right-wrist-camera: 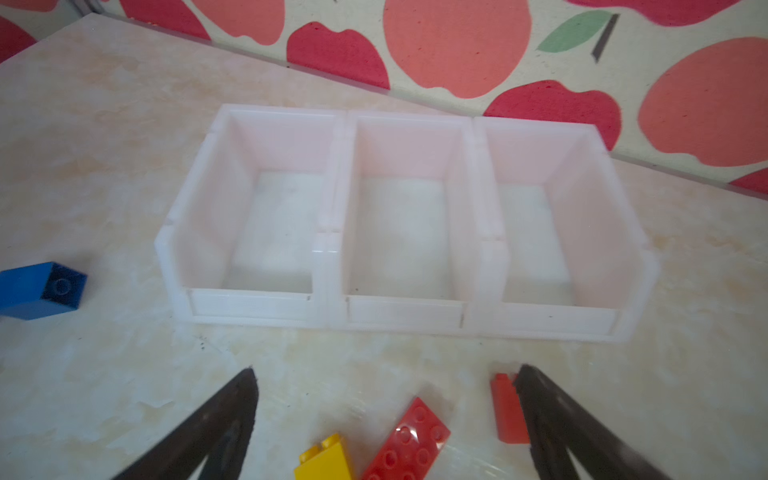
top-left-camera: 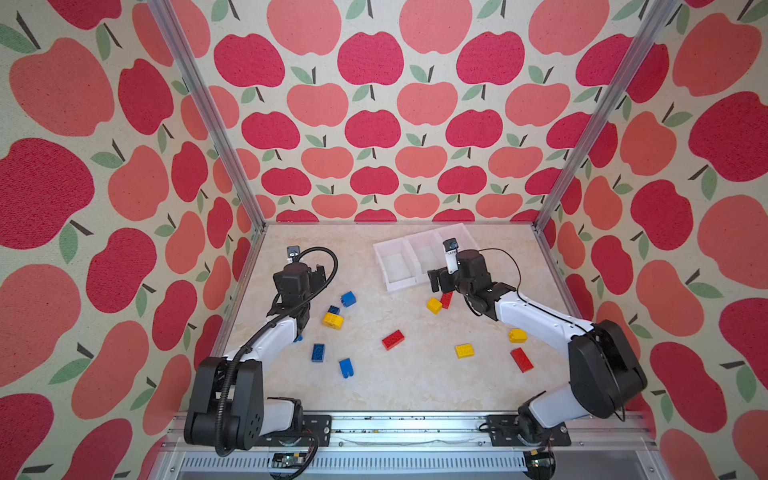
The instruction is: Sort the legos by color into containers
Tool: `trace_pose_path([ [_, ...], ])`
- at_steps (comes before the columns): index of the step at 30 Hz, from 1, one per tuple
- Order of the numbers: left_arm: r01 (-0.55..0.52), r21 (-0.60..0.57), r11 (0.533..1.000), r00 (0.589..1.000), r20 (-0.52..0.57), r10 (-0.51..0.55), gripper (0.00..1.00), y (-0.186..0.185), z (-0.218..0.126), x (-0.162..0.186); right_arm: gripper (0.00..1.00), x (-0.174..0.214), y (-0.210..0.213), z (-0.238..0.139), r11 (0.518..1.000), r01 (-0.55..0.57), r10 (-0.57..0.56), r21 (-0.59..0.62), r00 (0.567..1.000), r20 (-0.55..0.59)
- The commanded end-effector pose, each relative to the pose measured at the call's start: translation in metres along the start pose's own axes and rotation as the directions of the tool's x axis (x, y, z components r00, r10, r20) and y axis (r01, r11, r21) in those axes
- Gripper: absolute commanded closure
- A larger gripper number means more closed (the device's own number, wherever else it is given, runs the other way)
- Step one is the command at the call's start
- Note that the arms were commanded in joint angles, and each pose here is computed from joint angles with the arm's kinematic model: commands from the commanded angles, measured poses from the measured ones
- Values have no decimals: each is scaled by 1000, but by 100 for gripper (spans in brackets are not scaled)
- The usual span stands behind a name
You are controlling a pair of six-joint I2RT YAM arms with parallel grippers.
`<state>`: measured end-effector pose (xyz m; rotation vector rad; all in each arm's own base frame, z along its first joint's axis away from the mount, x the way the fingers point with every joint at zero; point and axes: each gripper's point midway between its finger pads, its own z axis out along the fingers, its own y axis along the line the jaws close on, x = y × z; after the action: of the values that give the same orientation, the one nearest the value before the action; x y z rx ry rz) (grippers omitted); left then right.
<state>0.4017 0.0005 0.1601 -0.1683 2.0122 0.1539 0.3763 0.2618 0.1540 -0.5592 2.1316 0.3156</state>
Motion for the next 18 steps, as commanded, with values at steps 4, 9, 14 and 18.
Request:
trace_pose_path([
  [4,100,-13,995,987,-124,-101,1,3,-10,14,1,18,95,29,966,-77,36,-248,985,-168],
  [9,136,-20,991,976,-170,-137,1,9,-16,23,1,9,125,61,949,-81,26,-304,983,-184],
  [14,168,-24,985,968,-182,-170,1,18,-24,29,1,6,134,86,943,-103,35,-316,977,-212],
  [18,175,-32,984,967,-183,-178,1,22,-28,31,1,7,147,96,920,-157,71,-358,967,-243],
])
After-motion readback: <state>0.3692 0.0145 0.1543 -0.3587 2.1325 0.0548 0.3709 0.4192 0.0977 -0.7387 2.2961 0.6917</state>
